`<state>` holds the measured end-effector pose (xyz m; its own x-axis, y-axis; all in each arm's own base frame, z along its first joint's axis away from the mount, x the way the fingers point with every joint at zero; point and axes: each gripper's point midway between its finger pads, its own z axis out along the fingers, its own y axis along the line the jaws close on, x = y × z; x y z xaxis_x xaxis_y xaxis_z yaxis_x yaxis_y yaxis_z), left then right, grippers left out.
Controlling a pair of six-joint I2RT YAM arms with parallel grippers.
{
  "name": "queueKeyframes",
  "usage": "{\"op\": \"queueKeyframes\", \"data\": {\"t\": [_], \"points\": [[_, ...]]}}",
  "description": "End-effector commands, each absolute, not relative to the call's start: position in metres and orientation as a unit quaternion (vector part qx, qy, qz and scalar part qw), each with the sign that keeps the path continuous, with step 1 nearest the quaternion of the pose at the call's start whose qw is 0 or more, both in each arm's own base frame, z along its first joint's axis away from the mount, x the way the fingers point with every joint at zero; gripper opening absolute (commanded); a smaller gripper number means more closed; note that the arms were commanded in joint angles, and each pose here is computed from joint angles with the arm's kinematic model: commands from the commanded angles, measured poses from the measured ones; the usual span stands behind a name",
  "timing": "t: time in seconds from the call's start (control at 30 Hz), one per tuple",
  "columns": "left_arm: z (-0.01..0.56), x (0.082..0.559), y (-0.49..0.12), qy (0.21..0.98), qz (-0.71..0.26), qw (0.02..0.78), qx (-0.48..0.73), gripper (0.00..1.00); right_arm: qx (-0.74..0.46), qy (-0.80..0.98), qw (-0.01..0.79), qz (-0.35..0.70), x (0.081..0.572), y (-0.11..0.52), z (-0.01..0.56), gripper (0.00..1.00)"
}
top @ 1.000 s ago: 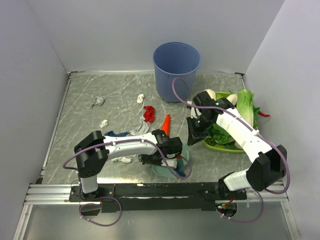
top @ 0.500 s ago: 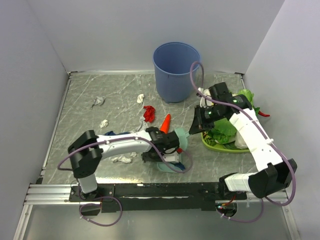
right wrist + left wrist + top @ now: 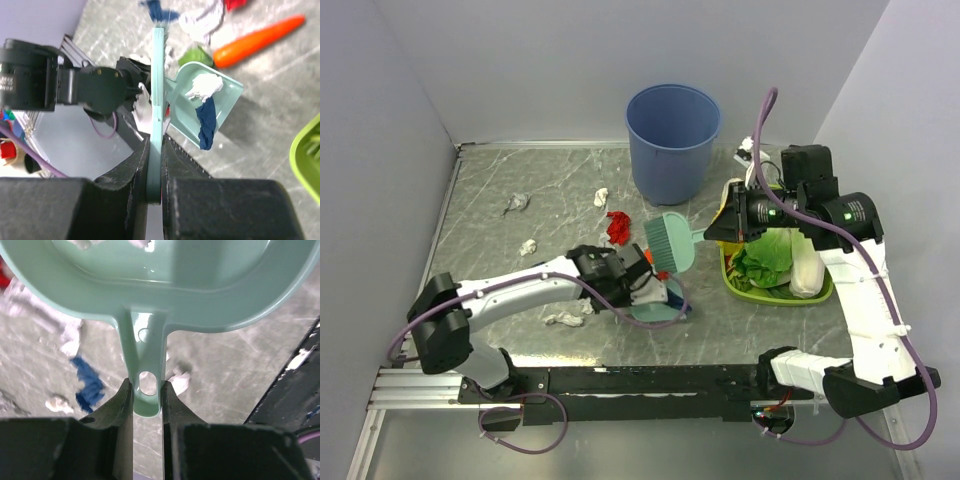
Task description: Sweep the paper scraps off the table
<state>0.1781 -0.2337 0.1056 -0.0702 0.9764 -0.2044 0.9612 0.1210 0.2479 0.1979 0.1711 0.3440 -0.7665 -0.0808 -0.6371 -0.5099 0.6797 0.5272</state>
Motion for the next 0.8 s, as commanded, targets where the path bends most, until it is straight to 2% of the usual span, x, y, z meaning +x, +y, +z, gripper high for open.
{"op": "queueKeyframes", "data": {"t": [0.0, 0.17, 0.33, 0.37, 0.6, 0.77], "points": [[0.132, 0.2, -0.212, 0.764, 0.02, 0.204, 0.612, 0.01, -0.209, 0.81, 0.379, 0.396, 0.212, 0.184, 0.393, 0.0], [0.158, 0.224, -0.165, 0.794, 0.05, 0.236, 0.559, 0.01, -0.204, 0.782, 0.439, 0.394, 0.236, 0.188, 0.42, 0.0], [0.168, 0.225, -0.093, 0.838, 0.091, 0.235, 0.484, 0.01, -0.171, 0.809, 0.428, 0.364, 0.277, 0.19, 0.392, 0.0], [0.174, 0.222, -0.083, 0.841, 0.096, 0.247, 0.472, 0.01, -0.166, 0.813, 0.421, 0.366, 0.281, 0.193, 0.387, 0.0], [0.167, 0.184, -0.009, 0.887, 0.14, 0.202, 0.392, 0.01, -0.216, 0.823, 0.404, 0.335, 0.304, 0.248, 0.359, 0.0], [0.139, 0.148, 0.035, 0.904, 0.172, 0.158, 0.358, 0.01, -0.259, 0.82, 0.379, 0.341, 0.311, 0.296, 0.343, 0.0]]}}
